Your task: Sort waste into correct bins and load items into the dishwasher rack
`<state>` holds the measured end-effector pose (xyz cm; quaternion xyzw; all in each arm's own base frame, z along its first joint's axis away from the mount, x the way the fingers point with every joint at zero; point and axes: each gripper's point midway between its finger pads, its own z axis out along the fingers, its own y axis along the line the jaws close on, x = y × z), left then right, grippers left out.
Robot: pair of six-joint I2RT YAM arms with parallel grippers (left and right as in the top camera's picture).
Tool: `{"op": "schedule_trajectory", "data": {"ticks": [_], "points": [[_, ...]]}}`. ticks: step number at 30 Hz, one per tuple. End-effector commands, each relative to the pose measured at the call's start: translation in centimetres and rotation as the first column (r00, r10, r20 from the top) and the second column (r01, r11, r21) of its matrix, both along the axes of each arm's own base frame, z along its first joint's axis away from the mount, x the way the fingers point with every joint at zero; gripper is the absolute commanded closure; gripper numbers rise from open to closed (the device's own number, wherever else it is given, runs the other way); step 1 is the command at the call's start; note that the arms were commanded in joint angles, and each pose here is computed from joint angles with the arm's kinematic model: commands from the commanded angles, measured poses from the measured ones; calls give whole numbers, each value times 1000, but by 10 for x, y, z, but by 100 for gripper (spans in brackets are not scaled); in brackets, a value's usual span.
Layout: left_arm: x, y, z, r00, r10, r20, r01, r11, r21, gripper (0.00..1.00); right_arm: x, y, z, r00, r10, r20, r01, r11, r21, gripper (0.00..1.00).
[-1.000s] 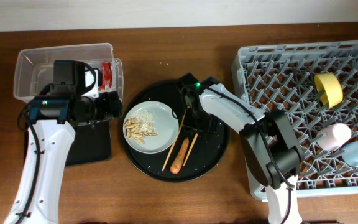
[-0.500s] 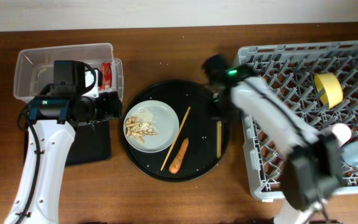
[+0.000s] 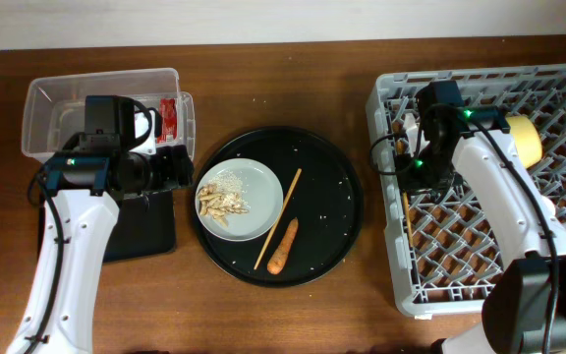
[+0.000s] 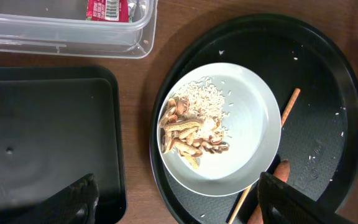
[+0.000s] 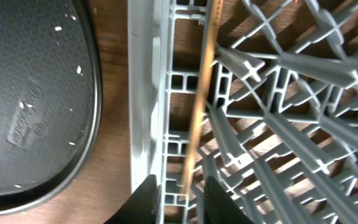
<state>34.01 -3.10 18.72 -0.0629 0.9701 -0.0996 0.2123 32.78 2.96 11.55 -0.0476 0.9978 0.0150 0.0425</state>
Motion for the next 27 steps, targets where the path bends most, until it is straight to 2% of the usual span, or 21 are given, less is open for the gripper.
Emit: {"op": "schedule_trajectory", "data": {"ticks": [1, 4, 5, 6, 7, 8, 9, 10, 13, 16, 17, 18, 23, 27], "points": [[-1, 2, 4, 1000, -1, 11, 0, 1000, 6, 19, 5, 5, 23, 998, -11, 54, 10, 1000, 28, 59], [-1, 2, 4, 1000, -1, 11, 1, 1000, 6, 18, 10, 30, 77, 985, -8, 174, -21, 986, 163, 55], [-2, 1, 4, 1000, -2, 10, 2, 1000, 6, 18, 6, 42, 90, 979, 9, 205, -52, 977, 207, 44], [-3, -1, 3, 1000, -10, 7, 10, 1000, 7, 19, 4, 50, 94, 978, 17, 210, -69, 967, 245, 28], [-5, -7, 3, 999, -38, 2, 38, 999, 11, 19, 1, 57, 97, 978, 22, 205, -82, 954, 289, 27], [-7, -18, 2, 996, -89, 1, 89, 996, 20, 19, -4, 61, 98, 982, 23, 187, -82, 946, 313, 20], [-11, -35, 1, 987, -162, 0, 162, 986, 30, 19, -8, 60, 96, 986, 24, 168, -76, 947, 311, 5], [-15, -55, 0, 975, -222, -4, 222, 974, 31, 19, -11, 55, 94, 988, 16, 151, -61, 952, 300, 1], [-33, -113, -20, 916, -394, -69, 397, 917, 28, 19, -22, -11, 82, 974, -210, 79, 204, 975, 86, 2], [-52, -153, -53, 846, -504, -176, 515, 857, 23, 19, -32, -47, 80, 945, -324, 42, 321, 944, 75, 2], [-57, -161, -62, 826, -525, -205, 540, 842, 21, 19, -35, -53, 80, 938, -345, 31, 343, 937, 72, 2], [-71, -180, -89, 772, -568, -284, 598, 801, 22, 20, -37, -60, 80, 930, -366, 23, 364, 929, 71, 2], [-94, -199, -142, 674, -600, -431, 688, 723, 70, 20, -37, -60, 80, 930, -367, 23, 365, 928, 70, 2], [-94, -211, -164, 654, -615, -441, 713, 695, 89, 19, -38, -60, 80, 930, -367, 23, 365, 928, 70, 2]]}}
